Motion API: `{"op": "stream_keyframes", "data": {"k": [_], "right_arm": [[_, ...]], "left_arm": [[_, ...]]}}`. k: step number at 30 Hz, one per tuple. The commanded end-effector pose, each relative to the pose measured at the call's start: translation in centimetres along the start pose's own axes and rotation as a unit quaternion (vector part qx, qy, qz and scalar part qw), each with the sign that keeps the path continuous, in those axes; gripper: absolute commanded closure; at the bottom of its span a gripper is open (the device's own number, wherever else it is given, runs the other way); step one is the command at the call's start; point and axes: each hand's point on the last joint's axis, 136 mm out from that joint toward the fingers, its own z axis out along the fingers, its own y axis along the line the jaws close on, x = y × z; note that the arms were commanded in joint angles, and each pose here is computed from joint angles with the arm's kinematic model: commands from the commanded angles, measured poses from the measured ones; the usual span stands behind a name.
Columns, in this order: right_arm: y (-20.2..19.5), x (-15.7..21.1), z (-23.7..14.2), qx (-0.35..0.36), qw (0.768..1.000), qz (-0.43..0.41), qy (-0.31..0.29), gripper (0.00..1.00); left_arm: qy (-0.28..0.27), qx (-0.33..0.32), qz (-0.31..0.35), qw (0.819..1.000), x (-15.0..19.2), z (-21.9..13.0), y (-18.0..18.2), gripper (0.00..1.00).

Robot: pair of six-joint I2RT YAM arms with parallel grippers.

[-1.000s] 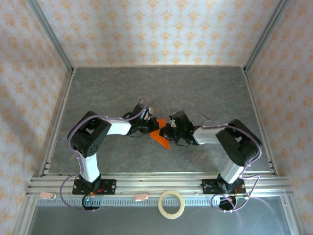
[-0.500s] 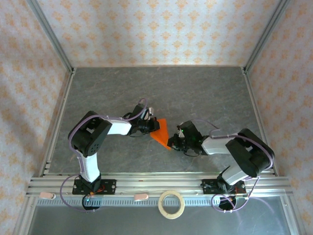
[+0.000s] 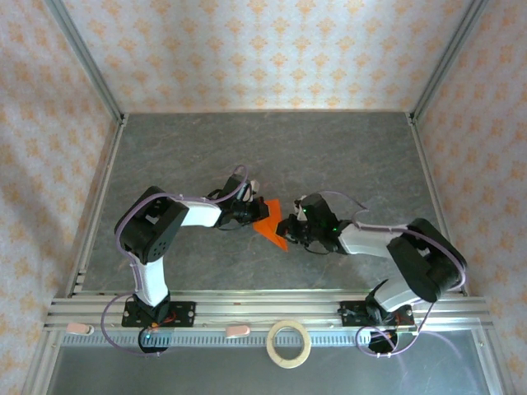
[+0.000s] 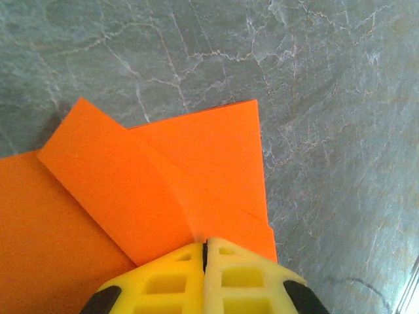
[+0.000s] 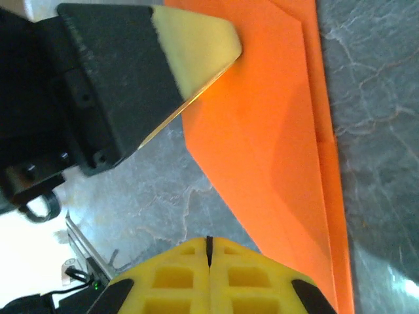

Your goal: Fold a paper plane with a square sheet of paper (pick it up from the middle)

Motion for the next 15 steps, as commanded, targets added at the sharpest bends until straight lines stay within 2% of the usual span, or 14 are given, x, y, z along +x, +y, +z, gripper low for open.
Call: {"op": "stream_keyframes", "data": {"k": [1, 8, 15], "right_arm": [[-0.9, 0.7, 1.0, 0.008, 1.000, 0.006, 0.019, 1.00], [-6.9, 5.1, -0.3, 0.064, 0.996, 0.040, 0.055, 1.00], [-8.6, 6.7, -2.1, 0.085, 0.994, 0.039, 0.058, 1.00]], "left_arm": [[0.027, -0.076, -0.018, 0.997, 2.0, 0.9, 4.9, 1.00], [0.031, -0.081, -0.016, 0.996, 2.2, 0.9, 5.3, 1.00], [0.027, -0.072, -0.022, 0.997, 2.0, 1.0, 5.0, 1.00]]}}
